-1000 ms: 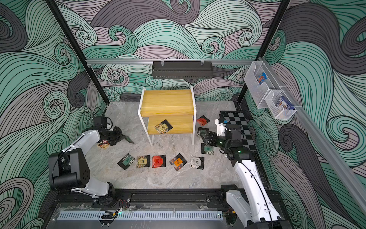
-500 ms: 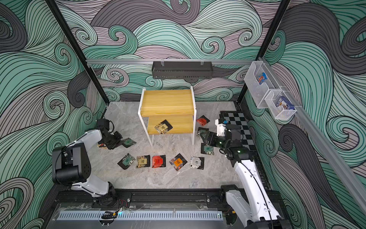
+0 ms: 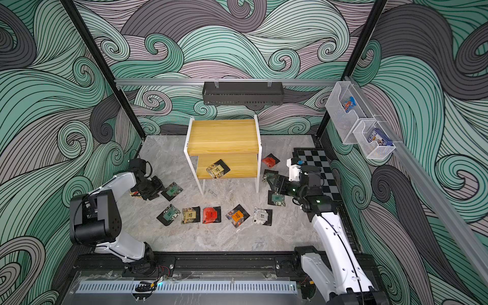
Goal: Remove the tea bags from the shelf
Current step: Place the tea bag at the center of the board, then pick up the tea bag from the shelf.
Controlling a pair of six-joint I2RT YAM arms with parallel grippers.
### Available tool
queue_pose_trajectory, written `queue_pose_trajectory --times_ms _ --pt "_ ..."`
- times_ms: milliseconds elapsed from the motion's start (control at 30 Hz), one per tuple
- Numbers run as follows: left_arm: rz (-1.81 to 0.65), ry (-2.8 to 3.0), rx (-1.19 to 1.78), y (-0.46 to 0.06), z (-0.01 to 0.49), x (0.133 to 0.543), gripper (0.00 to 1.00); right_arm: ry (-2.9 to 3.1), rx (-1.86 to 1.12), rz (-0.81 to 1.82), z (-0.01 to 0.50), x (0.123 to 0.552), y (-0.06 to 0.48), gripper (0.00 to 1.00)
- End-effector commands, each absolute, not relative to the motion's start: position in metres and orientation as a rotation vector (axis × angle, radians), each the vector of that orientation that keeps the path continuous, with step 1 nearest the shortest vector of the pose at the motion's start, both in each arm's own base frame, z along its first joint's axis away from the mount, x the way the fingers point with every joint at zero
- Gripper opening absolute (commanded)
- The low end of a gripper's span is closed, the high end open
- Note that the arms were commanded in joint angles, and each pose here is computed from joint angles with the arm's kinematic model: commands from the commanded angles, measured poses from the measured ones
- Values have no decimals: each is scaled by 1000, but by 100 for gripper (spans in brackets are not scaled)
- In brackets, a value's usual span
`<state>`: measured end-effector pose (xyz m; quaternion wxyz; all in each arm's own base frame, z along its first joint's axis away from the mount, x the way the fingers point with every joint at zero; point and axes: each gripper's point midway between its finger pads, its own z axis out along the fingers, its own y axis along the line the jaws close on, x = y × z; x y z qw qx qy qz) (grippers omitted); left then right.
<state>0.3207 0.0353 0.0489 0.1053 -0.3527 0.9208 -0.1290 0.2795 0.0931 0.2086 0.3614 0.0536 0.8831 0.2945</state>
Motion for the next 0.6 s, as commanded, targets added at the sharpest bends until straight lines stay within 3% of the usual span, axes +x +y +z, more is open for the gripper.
queue_pose_trajectory --times_ms 0,567 --pt "-451 2657 -974 31 77 333 49 2254 116 758 215 284 95 77" --pt "-852 2528 -660 -39 152 366 66 2237 50 804 226 282 106 78"
